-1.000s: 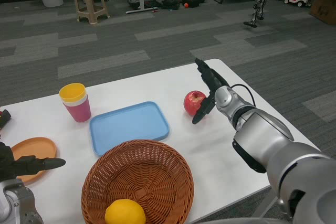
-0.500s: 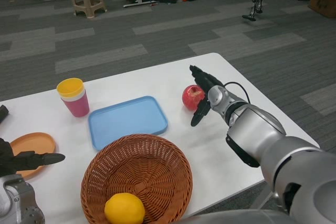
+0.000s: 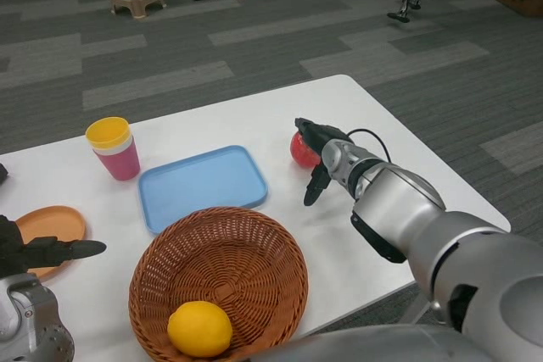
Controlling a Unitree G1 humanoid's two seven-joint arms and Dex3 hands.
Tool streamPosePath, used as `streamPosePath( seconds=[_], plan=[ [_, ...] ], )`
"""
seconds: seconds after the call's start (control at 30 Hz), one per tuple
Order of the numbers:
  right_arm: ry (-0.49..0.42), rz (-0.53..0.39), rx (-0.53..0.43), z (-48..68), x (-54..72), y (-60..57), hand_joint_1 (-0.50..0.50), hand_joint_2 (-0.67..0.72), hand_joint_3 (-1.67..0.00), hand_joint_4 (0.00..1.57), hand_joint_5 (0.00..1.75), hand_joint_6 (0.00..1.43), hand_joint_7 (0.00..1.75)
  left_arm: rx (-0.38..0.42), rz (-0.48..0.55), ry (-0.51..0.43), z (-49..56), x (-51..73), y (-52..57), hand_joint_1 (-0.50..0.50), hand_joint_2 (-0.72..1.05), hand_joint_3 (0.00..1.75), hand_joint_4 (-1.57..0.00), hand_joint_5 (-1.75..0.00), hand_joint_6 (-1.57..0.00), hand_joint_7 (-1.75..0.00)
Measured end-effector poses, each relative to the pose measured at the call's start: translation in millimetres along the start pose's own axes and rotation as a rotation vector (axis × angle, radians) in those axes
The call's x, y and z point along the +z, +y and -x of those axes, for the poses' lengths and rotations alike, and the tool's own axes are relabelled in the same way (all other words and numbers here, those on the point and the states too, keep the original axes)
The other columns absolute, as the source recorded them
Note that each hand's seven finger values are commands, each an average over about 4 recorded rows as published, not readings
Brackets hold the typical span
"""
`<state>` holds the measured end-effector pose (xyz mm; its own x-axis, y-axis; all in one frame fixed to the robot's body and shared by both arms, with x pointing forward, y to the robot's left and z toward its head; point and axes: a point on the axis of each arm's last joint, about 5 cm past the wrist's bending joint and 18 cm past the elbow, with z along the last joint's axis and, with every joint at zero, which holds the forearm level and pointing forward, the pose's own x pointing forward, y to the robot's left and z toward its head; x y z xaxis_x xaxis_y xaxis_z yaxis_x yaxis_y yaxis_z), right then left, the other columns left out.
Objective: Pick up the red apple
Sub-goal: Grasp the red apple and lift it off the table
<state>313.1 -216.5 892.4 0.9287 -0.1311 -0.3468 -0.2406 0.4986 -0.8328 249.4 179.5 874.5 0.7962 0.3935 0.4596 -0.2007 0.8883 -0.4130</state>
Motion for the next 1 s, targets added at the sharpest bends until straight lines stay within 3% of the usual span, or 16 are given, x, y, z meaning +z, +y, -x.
streamPosePath(
  seconds=[0.13,0.7,1.0],
  plan=[
    [-0.002,0.043,0.019,0.0,2.8,3.7,-0.46,-0.22,0.0,0.0,0.0,0.0,0.07,-0.003,0.0,0.002,0.3,-0.3,-0.3,-0.5,-0.64,0.09,0.0,0.0,0.0,0.0],
    [0.049,0.246,0.047,-0.1,5.0,9.3,-0.46,-0.35,-0.08,0.0,0.0,0.0,0.07,-0.013,-0.013,0.03,4.2,-3.4,-0.3,-0.5,-0.64,0.09,0.0,0.0,0.0,0.0],
    [0.052,0.256,0.03,-0.1,4.7,9.3,-0.46,-0.35,-0.08,0.0,0.0,0.0,0.14,-0.017,-0.012,0.031,4.5,-3.6,-0.8,-0.5,-0.64,0.09,0.0,0.0,0.0,0.0]
  ],
)
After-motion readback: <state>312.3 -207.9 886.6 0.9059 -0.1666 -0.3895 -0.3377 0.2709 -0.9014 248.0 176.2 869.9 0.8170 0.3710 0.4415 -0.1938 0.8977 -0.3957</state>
